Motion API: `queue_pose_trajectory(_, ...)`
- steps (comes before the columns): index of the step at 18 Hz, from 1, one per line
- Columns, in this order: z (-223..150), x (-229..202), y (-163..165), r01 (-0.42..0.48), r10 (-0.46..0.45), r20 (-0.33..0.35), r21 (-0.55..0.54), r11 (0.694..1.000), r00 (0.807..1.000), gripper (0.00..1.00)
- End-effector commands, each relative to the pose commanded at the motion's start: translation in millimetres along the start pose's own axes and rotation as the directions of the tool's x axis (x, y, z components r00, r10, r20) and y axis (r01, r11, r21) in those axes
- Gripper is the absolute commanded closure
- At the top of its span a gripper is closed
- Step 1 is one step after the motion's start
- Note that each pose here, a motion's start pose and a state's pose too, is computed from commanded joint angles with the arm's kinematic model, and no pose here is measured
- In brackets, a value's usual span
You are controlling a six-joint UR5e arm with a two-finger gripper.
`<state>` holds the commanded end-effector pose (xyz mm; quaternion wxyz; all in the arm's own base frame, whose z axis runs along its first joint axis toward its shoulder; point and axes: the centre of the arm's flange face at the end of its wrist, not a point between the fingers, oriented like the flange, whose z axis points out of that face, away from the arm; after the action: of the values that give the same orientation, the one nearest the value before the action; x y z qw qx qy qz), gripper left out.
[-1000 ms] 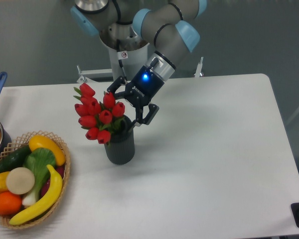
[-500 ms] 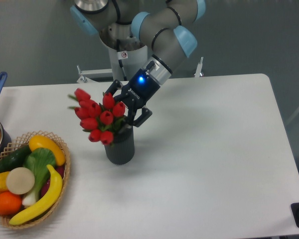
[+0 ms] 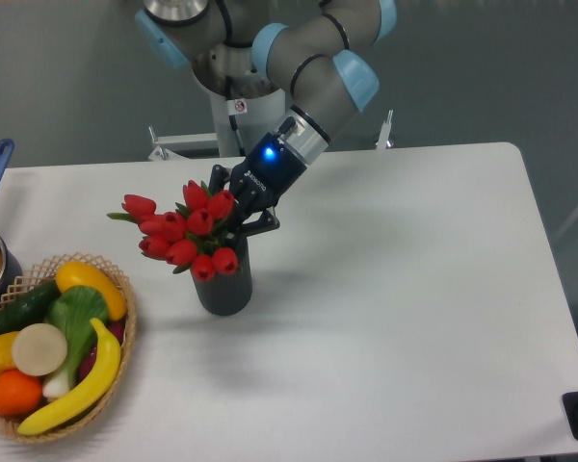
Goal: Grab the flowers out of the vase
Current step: 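Close the gripper around the tulip stems at the vase mouth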
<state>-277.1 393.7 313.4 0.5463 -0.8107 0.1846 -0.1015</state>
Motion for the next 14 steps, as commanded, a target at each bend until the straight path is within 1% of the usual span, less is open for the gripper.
queue_pose_trajectory(5, -7, 9, -14, -0.015, 0.015, 0.010, 0.030, 0.999, 1.000, 0.96)
queue_pose_trajectory(8, -14, 8, -30, 0.026, -0.027, 0.018, 0.064, 0.998, 0.999, 0.96)
queue_pose_trajectory(10, -19, 4, -39, 0.020, -0.022, 0.030, 0.070, 0.997, 0.999, 0.96)
queue_pose_trajectory(14, -28, 5, -47, 0.040, -0.043, 0.046, 0.074, 0.996, 0.998, 0.96)
